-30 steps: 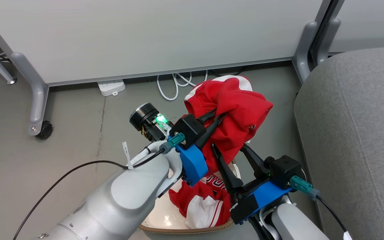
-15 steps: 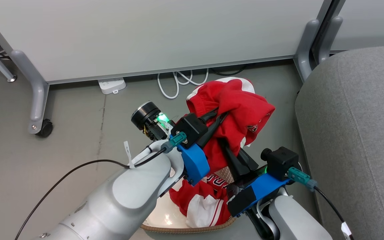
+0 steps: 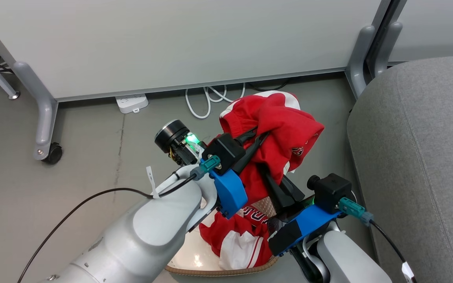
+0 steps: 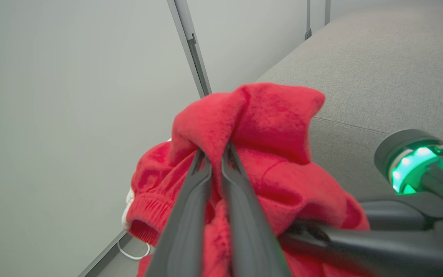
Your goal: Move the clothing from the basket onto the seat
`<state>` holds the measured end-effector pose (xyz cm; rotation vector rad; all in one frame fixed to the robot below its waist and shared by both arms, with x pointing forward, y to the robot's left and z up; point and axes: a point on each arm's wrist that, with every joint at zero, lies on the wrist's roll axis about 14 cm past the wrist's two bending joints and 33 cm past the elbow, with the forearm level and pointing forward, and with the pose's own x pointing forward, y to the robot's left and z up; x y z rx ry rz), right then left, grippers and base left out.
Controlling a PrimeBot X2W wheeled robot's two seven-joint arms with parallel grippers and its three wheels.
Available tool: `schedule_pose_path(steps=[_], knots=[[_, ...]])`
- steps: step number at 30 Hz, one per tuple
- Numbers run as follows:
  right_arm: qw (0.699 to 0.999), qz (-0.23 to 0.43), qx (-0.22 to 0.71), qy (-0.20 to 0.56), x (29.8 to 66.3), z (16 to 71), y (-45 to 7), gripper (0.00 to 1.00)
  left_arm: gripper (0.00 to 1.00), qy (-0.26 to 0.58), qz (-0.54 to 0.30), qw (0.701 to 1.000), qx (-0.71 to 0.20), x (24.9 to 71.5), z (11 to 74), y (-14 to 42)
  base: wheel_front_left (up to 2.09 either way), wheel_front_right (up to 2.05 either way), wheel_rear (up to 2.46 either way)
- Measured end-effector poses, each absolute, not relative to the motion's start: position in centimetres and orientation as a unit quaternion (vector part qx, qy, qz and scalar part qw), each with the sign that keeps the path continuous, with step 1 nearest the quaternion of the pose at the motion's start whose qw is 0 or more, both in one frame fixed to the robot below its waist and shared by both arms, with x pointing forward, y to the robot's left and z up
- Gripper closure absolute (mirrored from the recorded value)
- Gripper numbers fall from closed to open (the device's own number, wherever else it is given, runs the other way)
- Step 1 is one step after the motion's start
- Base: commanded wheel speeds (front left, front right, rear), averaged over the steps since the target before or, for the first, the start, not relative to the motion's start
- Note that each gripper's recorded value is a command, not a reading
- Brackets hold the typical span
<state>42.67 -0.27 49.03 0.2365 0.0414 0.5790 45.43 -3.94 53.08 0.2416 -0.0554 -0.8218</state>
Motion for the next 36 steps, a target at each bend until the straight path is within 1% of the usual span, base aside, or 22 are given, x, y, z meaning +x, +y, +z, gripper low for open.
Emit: schedule_pose_path(steps=[5,6,7,24,30,36], knots=[[0.951,0.285,0.115,0.018,42.6,49.2,-0.3,1.0,1.0,-0.028,-0.398,0.909,0.118,45.4,53.2,-3.9,0.0,0.0,0.0],[0.952,0.285,0.115,0.018,42.6,49.2,-0.3,1.0,0.77,-0.029,-0.398,0.91,0.117,45.4,53.3,-3.9,0.0,0.0,0.0],[0.952,0.285,0.115,0.018,42.6,49.2,-0.3,1.0,0.0,-0.029,-0.397,0.91,0.117,45.4,53.3,-3.9,0.0,0.0,0.0],[0.956,0.275,0.104,0.016,42.9,49.0,-1.1,1.0,0.0,-0.031,-0.394,0.911,0.114,45.8,53.3,-3.9,0.0,0.0,0.0],[0.963,0.247,0.105,0.014,43.5,48.8,-2.9,1.0,0.0,-0.031,-0.401,0.909,0.111,46.0,53.0,-4.3,0.0,0.0,0.0],[0.972,0.206,0.109,0.013,44.3,48.4,-5.6,1.0,0.0,-0.027,-0.415,0.904,0.104,46.3,52.3,-5.3,0.0,0.0,0.0]])
